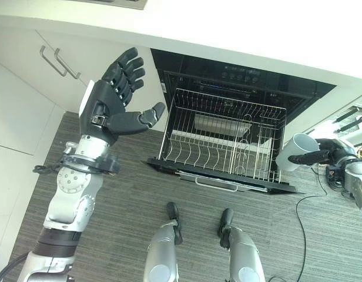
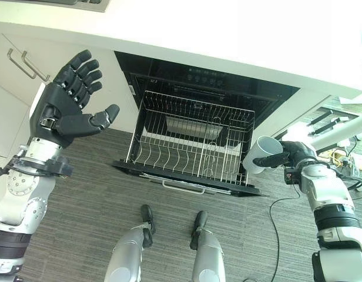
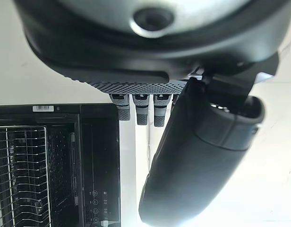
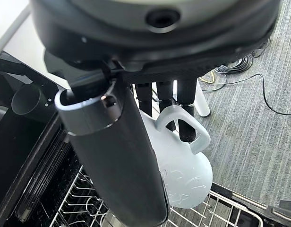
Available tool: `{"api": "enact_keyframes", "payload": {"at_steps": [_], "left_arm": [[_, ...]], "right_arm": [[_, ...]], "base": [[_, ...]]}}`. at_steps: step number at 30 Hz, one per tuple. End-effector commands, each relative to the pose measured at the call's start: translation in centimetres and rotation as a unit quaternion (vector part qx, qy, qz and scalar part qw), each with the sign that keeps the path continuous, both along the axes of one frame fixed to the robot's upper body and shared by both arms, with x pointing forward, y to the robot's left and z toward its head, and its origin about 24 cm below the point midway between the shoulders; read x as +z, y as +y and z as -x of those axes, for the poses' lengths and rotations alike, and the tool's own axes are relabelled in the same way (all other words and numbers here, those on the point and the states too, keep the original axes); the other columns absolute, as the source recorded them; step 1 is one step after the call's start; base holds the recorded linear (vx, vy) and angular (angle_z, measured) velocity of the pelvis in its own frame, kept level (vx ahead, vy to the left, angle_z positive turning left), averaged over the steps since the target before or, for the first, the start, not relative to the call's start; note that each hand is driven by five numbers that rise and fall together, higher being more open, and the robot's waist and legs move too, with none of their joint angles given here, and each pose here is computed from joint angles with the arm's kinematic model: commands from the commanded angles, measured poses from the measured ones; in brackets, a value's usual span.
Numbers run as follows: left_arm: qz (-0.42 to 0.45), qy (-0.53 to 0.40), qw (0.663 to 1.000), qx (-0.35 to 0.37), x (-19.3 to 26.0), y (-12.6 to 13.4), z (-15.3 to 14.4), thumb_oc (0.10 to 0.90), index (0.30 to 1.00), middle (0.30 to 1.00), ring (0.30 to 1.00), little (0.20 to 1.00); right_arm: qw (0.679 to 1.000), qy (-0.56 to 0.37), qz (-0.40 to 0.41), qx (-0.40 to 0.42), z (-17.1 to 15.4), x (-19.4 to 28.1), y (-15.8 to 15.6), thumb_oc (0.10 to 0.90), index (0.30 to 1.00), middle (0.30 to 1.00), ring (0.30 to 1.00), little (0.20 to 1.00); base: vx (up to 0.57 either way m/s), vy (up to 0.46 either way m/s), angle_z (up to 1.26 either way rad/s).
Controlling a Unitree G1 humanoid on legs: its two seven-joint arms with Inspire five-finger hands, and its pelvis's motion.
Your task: Place the dishes in the dishwasher.
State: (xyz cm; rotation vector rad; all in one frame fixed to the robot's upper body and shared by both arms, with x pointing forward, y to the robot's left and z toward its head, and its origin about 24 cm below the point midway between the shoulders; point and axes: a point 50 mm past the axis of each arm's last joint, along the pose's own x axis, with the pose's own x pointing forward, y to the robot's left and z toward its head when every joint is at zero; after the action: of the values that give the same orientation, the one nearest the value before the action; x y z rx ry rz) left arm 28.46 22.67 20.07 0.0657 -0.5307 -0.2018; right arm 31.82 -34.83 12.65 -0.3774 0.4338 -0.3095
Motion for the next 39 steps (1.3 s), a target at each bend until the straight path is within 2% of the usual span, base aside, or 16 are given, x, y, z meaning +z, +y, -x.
{"api": "enact_keyframes", "payload": {"at_steps": [1, 16, 25, 37, 38, 39], "left_arm": [[0.011, -0.105, 0.993, -0.055, 4.0, -1.7, 0.7, 0.800, 0.900, 0.900, 0.900, 0.900], [0.025, -0.103, 0.992, -0.063, 3.7, -1.9, 0.5, 0.800, 0.900, 0.900, 0.900, 0.900], [0.030, -0.111, 0.990, -0.080, 4.3, -2.9, 0.1, 0.800, 0.900, 0.900, 0.900, 0.900], [0.038, -0.115, 0.988, -0.096, 4.5, -3.6, 0.0, 0.800, 0.900, 0.900, 0.900, 0.900], [0.038, -0.115, 0.988, -0.096, 4.4, -3.6, 0.0, 0.800, 0.900, 0.900, 0.900, 0.900], [0.038, -0.115, 0.988, -0.096, 4.4, -3.6, 0.0, 0.800, 0.900, 0.900, 0.900, 0.900]], "right_arm": [[0.997, -0.062, 0.047, 0.011, -1.2, 4.5, -0.2, 0.400, 0.300, 0.300, 0.300, 0.300], [0.992, -0.110, 0.041, 0.047, -2.6, 7.0, 1.8, 0.400, 0.300, 0.300, 0.300, 0.300], [0.995, -0.084, 0.013, 0.052, -3.7, 6.1, 2.9, 0.400, 0.300, 0.300, 0.300, 0.300], [0.996, -0.048, 0.025, 0.078, -4.6, 5.4, 4.2, 0.400, 0.300, 0.300, 0.300, 0.300], [0.996, -0.047, 0.023, 0.073, -4.6, 5.2, 4.3, 0.478, 0.418, 0.418, 0.418, 0.418], [0.996, -0.047, 0.025, 0.070, -4.6, 5.2, 4.3, 0.696, 0.745, 0.745, 0.745, 0.745]], "base": [[0.00, 0.000, 0.00], [0.00, 0.007, 0.00], [0.00, 0.000, 0.00], [0.00, 0.000, 0.00], [0.00, 0.000, 0.00], [0.00, 0.000, 0.00]]}}
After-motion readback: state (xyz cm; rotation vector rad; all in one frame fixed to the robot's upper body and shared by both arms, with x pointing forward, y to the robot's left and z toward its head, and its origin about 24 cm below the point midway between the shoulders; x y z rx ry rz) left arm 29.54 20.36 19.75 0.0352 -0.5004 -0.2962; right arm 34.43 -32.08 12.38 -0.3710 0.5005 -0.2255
